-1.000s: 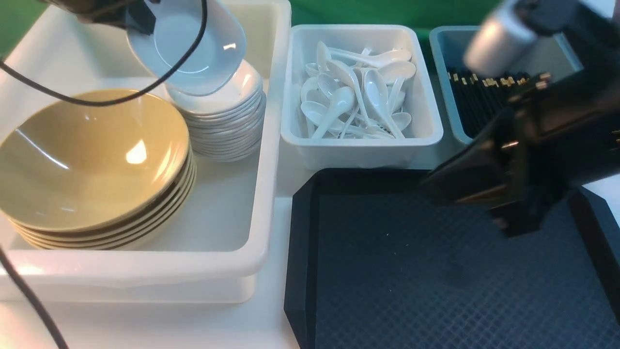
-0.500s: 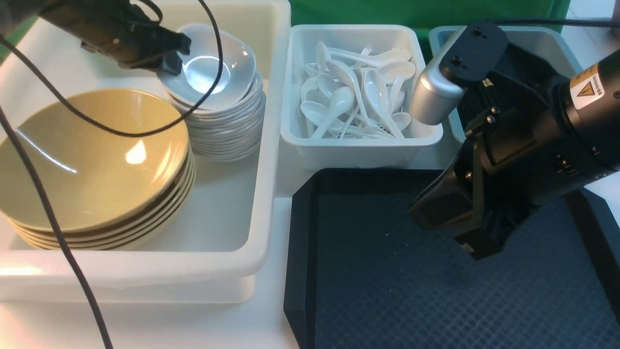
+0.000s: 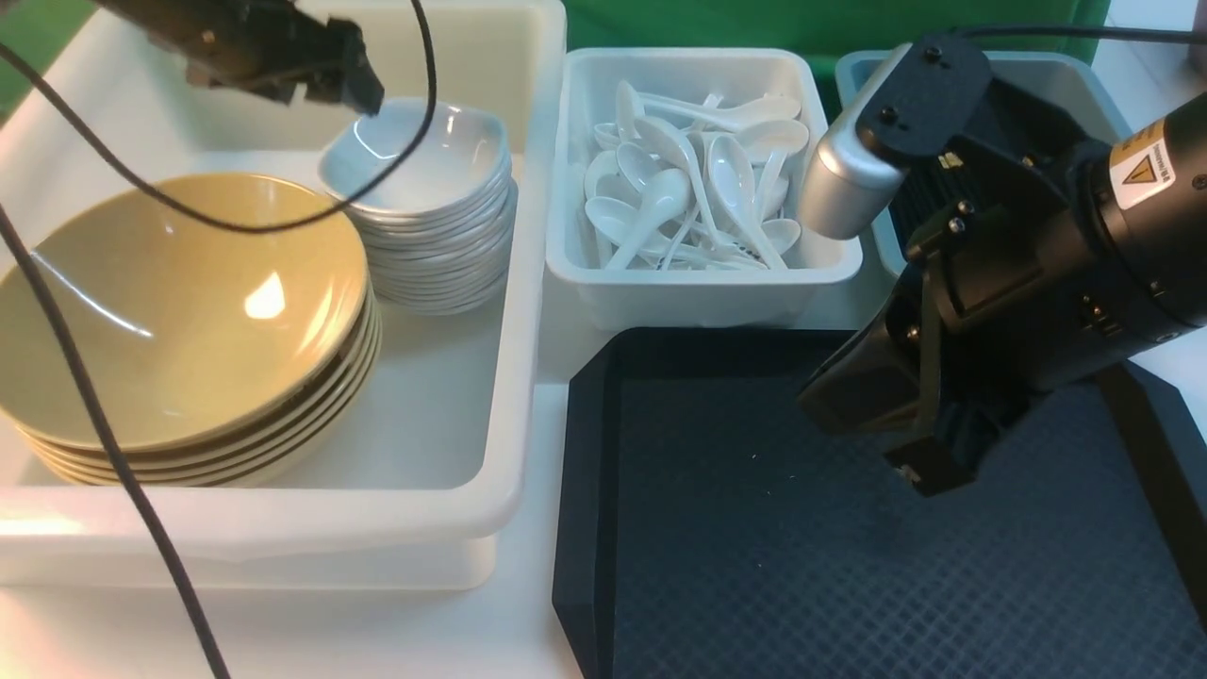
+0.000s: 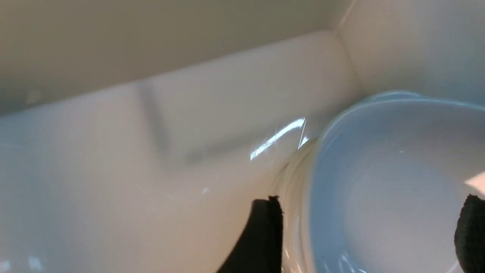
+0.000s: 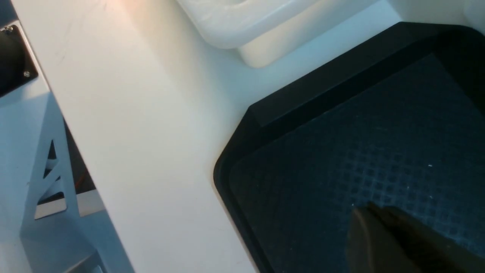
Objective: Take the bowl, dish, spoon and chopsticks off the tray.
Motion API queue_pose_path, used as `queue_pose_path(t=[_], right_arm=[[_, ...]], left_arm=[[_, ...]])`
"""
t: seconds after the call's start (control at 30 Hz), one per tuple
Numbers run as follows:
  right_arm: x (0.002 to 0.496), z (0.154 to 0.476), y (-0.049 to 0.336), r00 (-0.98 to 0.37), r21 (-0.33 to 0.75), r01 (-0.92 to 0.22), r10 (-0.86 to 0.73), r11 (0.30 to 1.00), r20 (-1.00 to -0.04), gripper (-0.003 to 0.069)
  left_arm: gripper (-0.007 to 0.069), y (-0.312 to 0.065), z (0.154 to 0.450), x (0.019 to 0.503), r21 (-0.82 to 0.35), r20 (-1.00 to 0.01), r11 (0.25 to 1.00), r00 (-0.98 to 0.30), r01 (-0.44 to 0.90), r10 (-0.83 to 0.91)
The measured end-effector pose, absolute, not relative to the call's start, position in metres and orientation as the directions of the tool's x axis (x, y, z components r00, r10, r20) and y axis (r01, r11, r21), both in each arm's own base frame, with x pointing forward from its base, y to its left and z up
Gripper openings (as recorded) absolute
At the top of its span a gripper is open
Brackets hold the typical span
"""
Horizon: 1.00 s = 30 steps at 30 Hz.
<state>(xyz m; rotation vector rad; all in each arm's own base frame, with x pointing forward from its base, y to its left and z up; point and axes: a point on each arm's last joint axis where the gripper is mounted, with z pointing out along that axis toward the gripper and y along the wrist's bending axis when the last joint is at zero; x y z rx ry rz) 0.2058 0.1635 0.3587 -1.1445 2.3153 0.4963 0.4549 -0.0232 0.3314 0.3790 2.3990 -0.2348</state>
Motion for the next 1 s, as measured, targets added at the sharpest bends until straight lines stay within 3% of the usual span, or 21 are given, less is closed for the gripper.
queue_pose_path(t=[0.2,0.27,0.3,0.4,0.5,0.67,1.0], right_arm=[[0.207,0.359,0.164,-0.515,0.094,-0.808,-0.620,0.581,-0.592,0.0043],[0.209,0.360,0.165,-0.507,0.085,-0.805,-0.606,0.588,-0.613,0.0043],[0.209,0.361,0.165,-0.505,0.083,-0.804,-0.603,0.589,-0.617,0.0043],[0.212,0.363,0.166,-0.492,0.068,-0.798,-0.582,0.599,-0.648,0.0043],[0.212,0.366,0.165,-0.481,0.055,-0.796,-0.576,0.602,-0.661,0.0045],[0.203,0.378,0.156,-0.440,0.004,-0.797,-0.577,0.604,-0.688,0.0050],[0.158,0.410,0.125,-0.269,-0.084,-0.755,-0.425,0.650,-0.864,0.0062]], left_arm=[[0.0384,-0.020,0.409,0.414,-0.017,-0.714,0.954,-0.672,0.300,0.199],[0.0227,-0.018,0.447,0.378,0.031,-0.732,0.953,-0.642,0.300,0.226],[0.0215,-0.018,0.452,0.372,0.035,-0.732,0.953,-0.641,0.302,0.230],[0.0050,-0.014,0.485,0.326,0.090,-0.747,0.955,-0.615,0.283,0.253],[0.0002,-0.011,0.496,0.289,0.112,-0.754,0.959,-0.606,0.260,0.253],[-0.0010,-0.010,0.478,0.212,0.114,-0.751,0.962,-0.613,0.249,0.247],[-0.0010,-0.007,0.373,0.093,0.099,-0.869,0.984,-0.469,0.146,0.157]])
